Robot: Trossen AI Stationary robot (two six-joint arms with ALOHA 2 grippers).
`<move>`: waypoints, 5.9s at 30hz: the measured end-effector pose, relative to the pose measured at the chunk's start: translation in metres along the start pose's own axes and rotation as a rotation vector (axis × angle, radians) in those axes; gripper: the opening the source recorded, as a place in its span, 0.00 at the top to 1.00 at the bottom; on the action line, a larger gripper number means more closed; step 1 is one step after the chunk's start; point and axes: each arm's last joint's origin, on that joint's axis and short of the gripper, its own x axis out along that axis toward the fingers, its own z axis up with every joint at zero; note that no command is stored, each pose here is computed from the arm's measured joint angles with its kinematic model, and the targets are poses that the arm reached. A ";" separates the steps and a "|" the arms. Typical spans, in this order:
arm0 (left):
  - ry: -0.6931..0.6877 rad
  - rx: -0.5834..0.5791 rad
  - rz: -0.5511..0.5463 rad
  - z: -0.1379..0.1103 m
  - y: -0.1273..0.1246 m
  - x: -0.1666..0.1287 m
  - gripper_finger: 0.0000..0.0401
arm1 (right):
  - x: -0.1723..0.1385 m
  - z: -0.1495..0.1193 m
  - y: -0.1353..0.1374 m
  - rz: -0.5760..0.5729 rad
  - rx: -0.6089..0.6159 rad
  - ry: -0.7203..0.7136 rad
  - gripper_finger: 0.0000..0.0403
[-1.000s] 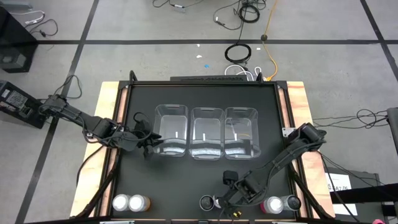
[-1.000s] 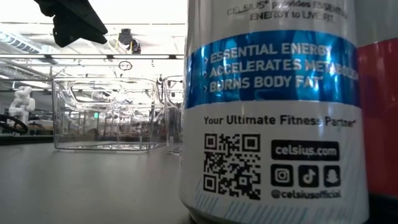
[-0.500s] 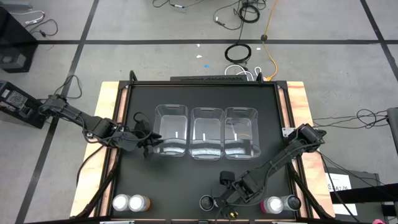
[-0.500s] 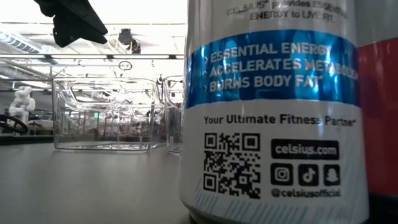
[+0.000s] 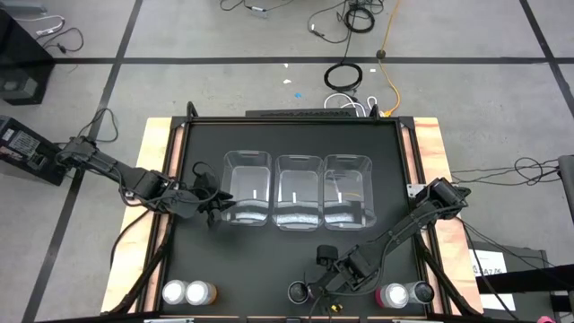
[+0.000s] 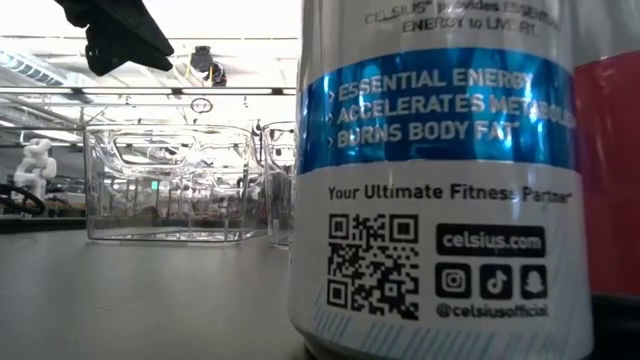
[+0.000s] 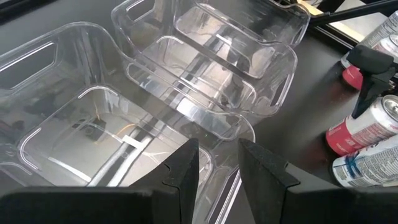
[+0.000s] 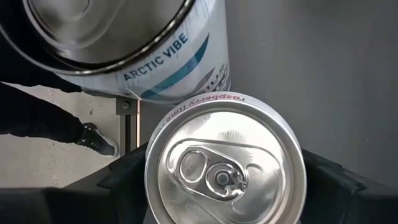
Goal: Sort soda cans
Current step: Put the left pink-white soda can into the center transparent bin
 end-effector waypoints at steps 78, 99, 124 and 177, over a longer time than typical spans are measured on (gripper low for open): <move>-0.002 0.042 -0.002 0.000 0.000 0.000 0.70 | -0.115 0.113 -0.233 -0.348 0.241 -0.190 0.26; -0.002 0.042 -0.002 0.000 0.000 0.000 0.70 | -0.049 0.105 -0.291 -0.331 0.298 -0.164 0.26; -0.002 0.042 -0.002 0.000 0.000 0.000 0.70 | -0.053 0.111 -0.308 -0.327 0.259 -0.224 0.26; 0.019 0.042 -0.024 0.000 -0.001 0.000 0.70 | -0.039 0.114 -0.310 -0.329 0.187 -0.219 0.18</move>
